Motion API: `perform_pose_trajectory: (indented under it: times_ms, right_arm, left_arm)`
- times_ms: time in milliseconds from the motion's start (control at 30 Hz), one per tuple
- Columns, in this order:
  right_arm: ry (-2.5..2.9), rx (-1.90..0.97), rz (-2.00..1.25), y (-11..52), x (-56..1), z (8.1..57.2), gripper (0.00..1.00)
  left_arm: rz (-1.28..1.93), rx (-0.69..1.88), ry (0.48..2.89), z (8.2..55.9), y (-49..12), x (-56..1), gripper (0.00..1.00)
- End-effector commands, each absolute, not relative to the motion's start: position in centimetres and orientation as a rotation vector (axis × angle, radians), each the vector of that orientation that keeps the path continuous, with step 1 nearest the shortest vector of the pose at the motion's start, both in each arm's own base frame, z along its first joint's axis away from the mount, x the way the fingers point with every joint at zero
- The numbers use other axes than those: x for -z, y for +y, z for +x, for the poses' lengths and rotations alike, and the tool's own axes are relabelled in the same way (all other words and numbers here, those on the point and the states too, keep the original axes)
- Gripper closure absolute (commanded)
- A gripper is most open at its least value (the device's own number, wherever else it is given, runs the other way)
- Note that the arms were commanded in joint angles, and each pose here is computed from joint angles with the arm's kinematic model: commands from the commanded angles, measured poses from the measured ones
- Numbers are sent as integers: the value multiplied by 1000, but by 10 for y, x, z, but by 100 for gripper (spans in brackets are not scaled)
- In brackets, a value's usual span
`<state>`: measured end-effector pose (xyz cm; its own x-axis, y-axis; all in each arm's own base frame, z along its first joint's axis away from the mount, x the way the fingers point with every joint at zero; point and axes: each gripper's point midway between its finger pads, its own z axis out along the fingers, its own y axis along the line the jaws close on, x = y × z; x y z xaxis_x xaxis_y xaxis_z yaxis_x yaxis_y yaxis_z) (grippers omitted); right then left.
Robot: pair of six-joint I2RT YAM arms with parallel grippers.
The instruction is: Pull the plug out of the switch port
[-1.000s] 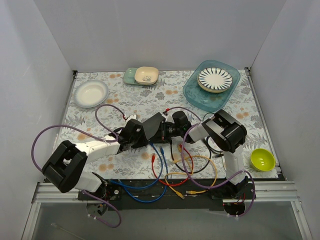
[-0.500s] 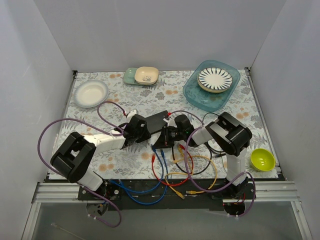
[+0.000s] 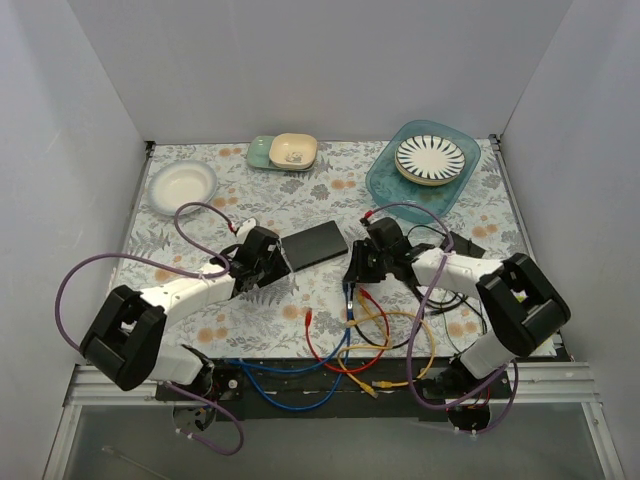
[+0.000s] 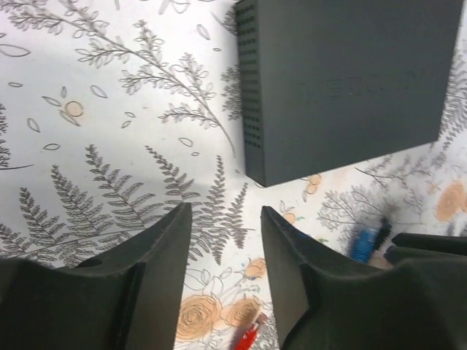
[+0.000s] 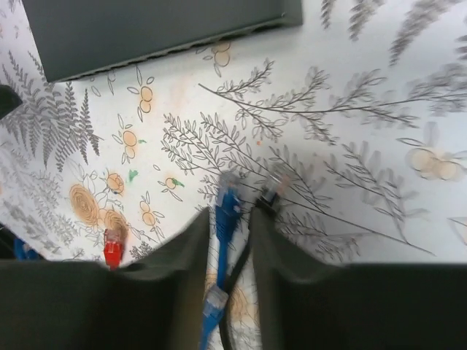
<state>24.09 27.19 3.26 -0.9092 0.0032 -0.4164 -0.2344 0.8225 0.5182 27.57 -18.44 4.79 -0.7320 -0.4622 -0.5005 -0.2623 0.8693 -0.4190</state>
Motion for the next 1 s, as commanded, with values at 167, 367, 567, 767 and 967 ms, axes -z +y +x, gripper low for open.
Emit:
perform_pose_trajectory:
  times_ms: [167, 367, 567, 767, 967]
  right_arm:
    - [2311, -386, -239, 216, -152, 288, 22]
    - [2358, -170, -152, 167, -148, 269, 17]
    - [2383, -194, -112, 140, -138, 228, 30]
    - [2110, -352, 8, 125, -207, 221, 30]
    - [2012, -391, 102, 107, -259, 208, 30]
  left_arm:
    - [-484, 641, 2419, 272, -210, -101, 31]
    - [-406, 893, 2420, 247, -253, -123, 29]
    - [-223, 927, 2360, 222, -288, -154, 34]
    - [194, 1076, 2297, 162, -401, -194, 35]
    - [414, 1118, 2331, 112, -498, -154, 36]
